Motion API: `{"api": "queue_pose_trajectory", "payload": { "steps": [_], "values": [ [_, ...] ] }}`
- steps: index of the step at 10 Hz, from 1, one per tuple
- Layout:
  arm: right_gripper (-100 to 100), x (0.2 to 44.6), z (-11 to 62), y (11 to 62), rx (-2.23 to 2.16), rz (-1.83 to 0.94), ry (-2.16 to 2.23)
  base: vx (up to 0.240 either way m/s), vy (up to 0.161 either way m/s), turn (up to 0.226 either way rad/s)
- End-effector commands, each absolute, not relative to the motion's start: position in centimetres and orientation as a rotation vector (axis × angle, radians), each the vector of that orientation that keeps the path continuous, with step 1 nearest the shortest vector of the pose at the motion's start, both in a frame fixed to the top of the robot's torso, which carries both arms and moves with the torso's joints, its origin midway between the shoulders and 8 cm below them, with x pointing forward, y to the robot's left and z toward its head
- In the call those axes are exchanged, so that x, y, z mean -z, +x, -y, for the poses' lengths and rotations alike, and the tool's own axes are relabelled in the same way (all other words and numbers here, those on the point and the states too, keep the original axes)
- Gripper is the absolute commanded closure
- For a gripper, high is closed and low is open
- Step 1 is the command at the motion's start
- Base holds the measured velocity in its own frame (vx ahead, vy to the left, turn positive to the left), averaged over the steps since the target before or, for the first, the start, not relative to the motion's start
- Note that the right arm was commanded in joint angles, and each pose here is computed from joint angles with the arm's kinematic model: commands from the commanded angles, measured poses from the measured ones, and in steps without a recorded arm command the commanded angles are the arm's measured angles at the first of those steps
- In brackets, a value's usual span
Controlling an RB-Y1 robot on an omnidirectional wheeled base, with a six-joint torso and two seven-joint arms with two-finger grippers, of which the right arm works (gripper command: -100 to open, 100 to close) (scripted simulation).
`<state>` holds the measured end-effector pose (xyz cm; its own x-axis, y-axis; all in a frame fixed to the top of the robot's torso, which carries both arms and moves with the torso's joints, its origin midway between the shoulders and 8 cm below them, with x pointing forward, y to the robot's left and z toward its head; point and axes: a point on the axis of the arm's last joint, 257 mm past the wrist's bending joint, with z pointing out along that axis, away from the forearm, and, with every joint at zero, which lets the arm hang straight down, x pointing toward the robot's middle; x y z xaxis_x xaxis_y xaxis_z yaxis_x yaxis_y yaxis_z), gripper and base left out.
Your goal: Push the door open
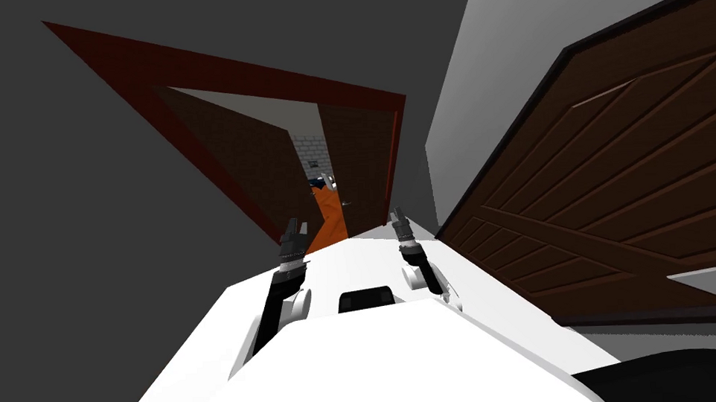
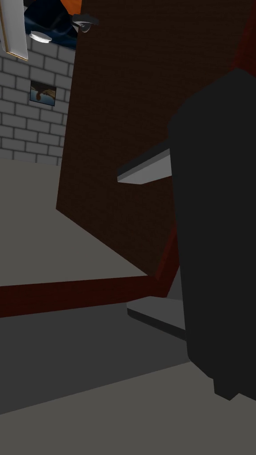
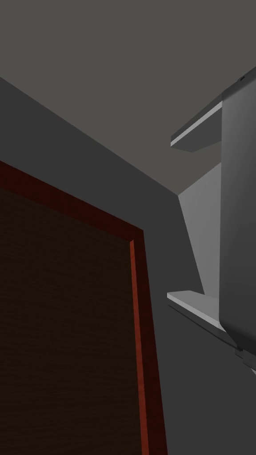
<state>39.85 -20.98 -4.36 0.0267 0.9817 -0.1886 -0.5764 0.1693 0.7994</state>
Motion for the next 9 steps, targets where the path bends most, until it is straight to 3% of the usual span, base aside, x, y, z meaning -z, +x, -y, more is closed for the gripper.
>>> {"api": "queue_pose_trajectory", "payload": {
  "steps": [1, 9],
  "values": [
    [-100, 5.3, 20.3, 40.3, -1.342, -0.87, 0.614, 0.097, 0.039, -0.057],
    [-100, 10.0, 16.7, 41.8, -1.43, -0.957, 0.658, 0.095, 0.041, -0.066]
  ]
}}
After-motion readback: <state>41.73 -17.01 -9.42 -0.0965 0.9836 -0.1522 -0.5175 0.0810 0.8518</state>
